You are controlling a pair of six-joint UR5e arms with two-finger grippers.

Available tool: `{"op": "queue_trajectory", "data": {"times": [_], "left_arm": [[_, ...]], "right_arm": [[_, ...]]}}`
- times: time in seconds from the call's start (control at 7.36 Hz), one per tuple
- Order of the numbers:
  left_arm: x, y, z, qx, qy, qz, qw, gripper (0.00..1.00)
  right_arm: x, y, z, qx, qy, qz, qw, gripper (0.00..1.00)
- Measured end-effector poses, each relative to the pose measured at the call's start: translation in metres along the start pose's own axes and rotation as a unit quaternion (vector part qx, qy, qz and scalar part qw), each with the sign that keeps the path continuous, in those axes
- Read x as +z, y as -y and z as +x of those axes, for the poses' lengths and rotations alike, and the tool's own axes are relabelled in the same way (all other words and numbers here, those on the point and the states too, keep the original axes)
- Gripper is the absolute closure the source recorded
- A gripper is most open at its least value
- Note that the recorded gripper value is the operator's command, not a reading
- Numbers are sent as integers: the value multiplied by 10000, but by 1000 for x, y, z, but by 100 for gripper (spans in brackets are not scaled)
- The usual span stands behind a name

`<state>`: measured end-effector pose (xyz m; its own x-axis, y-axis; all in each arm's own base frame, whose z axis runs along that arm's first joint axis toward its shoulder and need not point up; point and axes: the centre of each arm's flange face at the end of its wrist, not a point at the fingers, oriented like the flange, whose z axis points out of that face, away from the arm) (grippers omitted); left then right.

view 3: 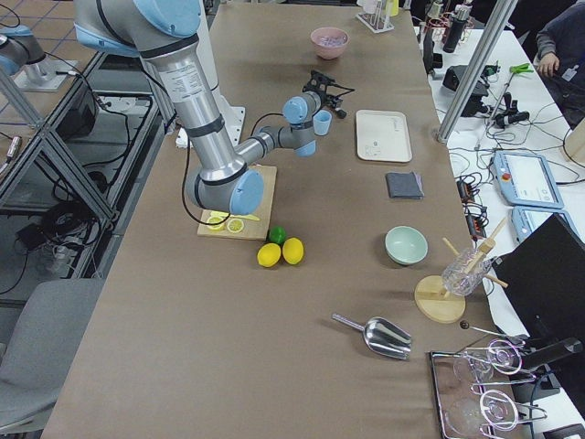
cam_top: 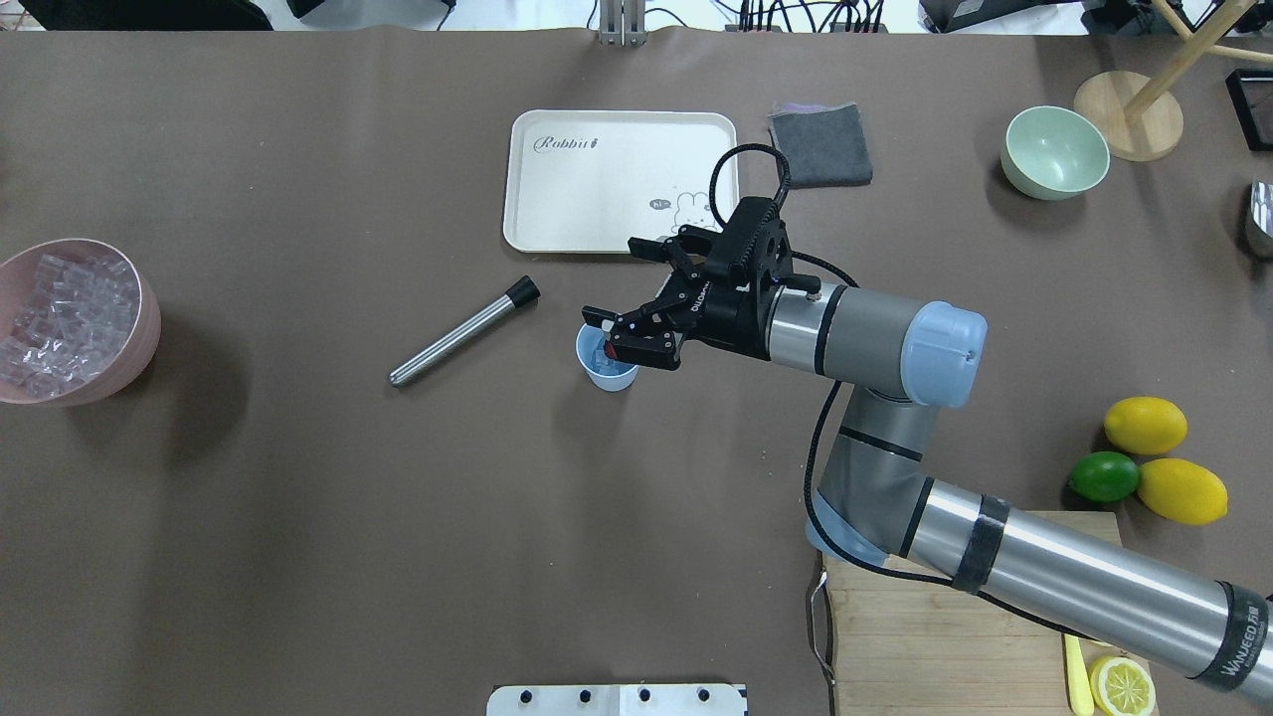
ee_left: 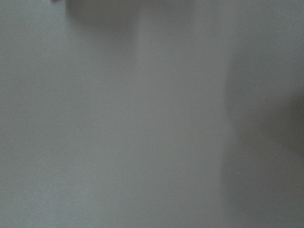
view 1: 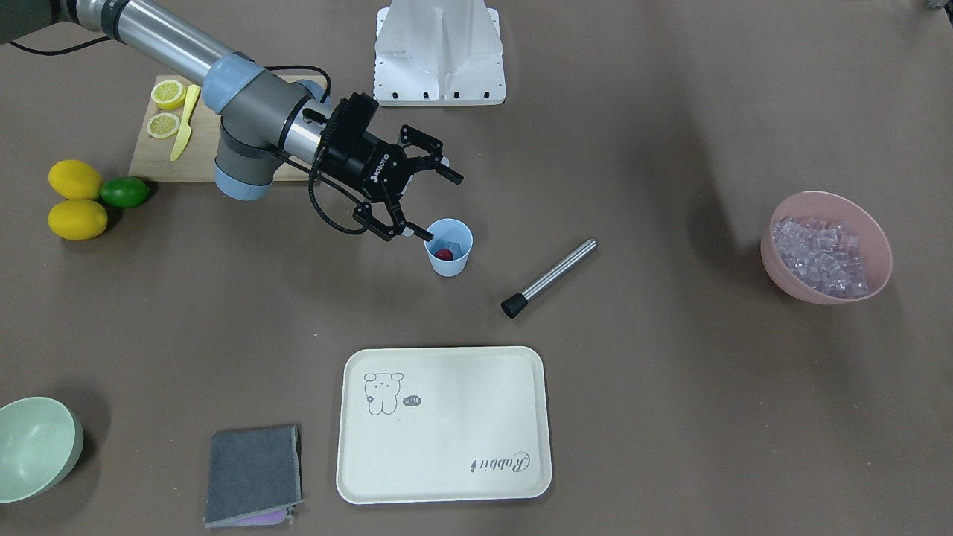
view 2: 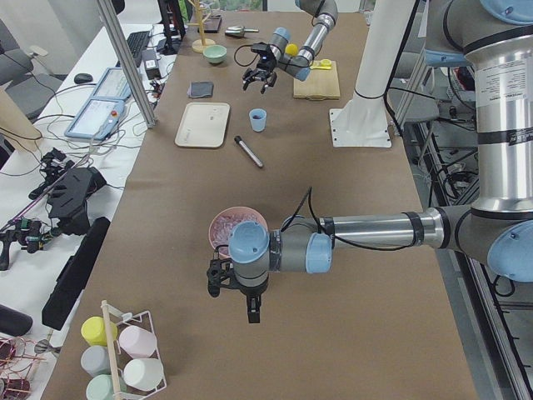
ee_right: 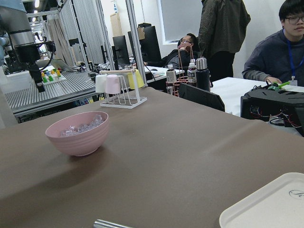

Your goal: Mash ice and strawberries in cup

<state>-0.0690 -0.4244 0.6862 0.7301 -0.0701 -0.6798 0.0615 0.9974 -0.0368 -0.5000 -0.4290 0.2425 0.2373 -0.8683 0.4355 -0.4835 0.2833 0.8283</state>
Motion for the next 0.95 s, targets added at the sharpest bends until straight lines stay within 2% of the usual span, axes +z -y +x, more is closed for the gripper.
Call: {"op": "queue_trajectory", "data": {"times": [0.95], "left_arm": [[-1, 1, 2, 7, -7, 15, 10000, 1]], "right_arm": [[0, 0, 0, 0, 0, 0, 10000, 0]]}}
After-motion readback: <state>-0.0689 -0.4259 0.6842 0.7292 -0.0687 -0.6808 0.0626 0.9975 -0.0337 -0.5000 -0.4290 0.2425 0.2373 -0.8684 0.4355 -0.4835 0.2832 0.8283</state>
